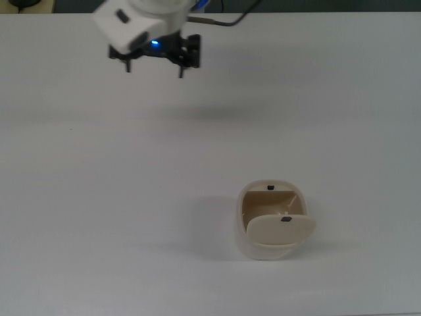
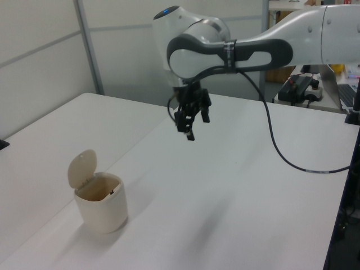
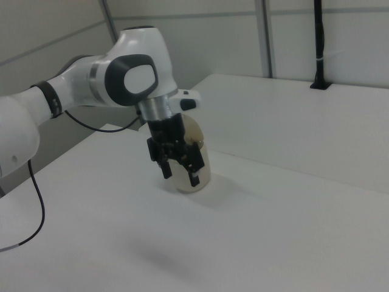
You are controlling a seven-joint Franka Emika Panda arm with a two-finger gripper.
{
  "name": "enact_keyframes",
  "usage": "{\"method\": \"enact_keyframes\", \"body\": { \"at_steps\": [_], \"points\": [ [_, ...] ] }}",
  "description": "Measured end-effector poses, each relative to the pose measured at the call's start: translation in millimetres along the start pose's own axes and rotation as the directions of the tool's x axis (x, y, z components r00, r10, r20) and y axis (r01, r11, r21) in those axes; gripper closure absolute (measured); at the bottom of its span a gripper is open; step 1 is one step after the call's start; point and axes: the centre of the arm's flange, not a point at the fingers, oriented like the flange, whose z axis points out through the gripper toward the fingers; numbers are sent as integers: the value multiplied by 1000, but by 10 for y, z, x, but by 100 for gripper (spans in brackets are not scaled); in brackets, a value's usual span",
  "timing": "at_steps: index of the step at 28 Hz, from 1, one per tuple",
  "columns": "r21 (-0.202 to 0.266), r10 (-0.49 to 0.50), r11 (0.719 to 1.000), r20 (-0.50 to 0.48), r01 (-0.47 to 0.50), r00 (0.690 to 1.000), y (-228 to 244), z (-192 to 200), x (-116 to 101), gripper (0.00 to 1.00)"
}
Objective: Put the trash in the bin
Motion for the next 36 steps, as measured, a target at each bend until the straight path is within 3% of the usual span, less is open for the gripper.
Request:
{"method": "enact_keyframes", "body": {
  "at_steps": [11,36],
  "points": [
    [23,5,1000,-16,-5,1000,841,-134,-294,0],
    [29,21,999,11,-22,1000,957,-17,-376,0]
  ]
}}
